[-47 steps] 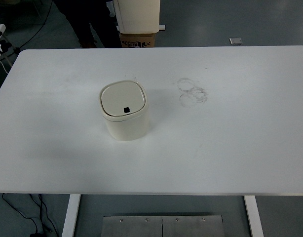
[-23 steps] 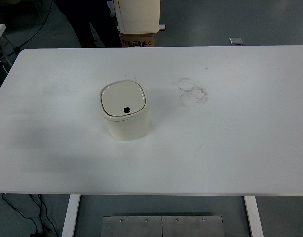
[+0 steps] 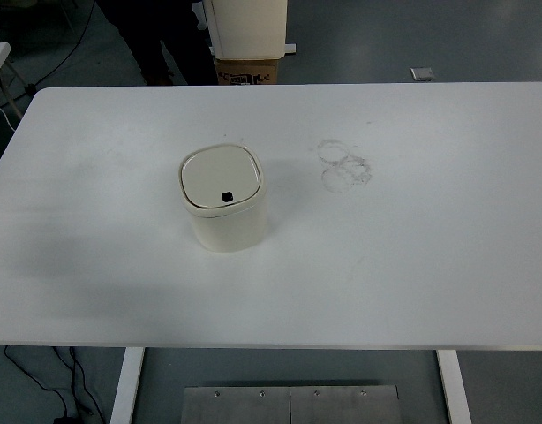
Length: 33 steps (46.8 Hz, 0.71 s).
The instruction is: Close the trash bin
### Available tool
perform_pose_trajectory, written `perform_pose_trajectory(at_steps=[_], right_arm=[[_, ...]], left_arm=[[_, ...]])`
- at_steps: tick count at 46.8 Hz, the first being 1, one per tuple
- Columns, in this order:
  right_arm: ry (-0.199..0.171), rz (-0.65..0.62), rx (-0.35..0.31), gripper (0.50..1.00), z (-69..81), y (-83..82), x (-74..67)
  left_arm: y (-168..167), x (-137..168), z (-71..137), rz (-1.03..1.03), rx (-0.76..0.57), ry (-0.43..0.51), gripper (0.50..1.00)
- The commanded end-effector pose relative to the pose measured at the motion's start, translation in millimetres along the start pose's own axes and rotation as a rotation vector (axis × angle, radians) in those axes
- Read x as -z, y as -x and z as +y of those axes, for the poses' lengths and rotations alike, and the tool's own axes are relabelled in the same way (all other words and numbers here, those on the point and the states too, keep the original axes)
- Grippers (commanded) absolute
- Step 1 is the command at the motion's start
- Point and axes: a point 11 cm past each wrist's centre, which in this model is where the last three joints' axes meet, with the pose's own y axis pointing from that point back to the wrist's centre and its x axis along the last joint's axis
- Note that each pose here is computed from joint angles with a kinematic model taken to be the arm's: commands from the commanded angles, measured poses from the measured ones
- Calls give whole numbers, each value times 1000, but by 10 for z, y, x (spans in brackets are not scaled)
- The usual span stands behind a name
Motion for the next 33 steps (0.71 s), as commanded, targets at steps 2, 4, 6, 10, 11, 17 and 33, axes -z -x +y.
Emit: perform_pose_trajectory(at_steps=[2, 4, 6, 10, 11, 17, 33], right_arm=[[0, 0, 0, 991, 0, 0, 0], [0, -1, 0, 991, 0, 0, 1], [0, -1, 0, 991, 0, 0, 1], [-2, 1, 0, 991, -1, 0, 9], [0, -1, 0, 991, 0, 0, 0], [-2, -1, 0, 991, -1, 0, 9], [0, 0, 0, 991, 0, 0, 0]], left_arm=[[-18, 19, 9, -3, -10, -3, 1000], [-37, 32, 17, -9, -22, -7, 1000], [-54, 28, 19, -14, -35, -5, 1000], [-60, 29, 18, -15, -42, -5, 1000], [-60, 30, 18, -14, -43, -6, 1000], [-61, 33, 18, -18, -43, -8, 1000], [-46, 25, 2, -31, -44, -11, 1000]])
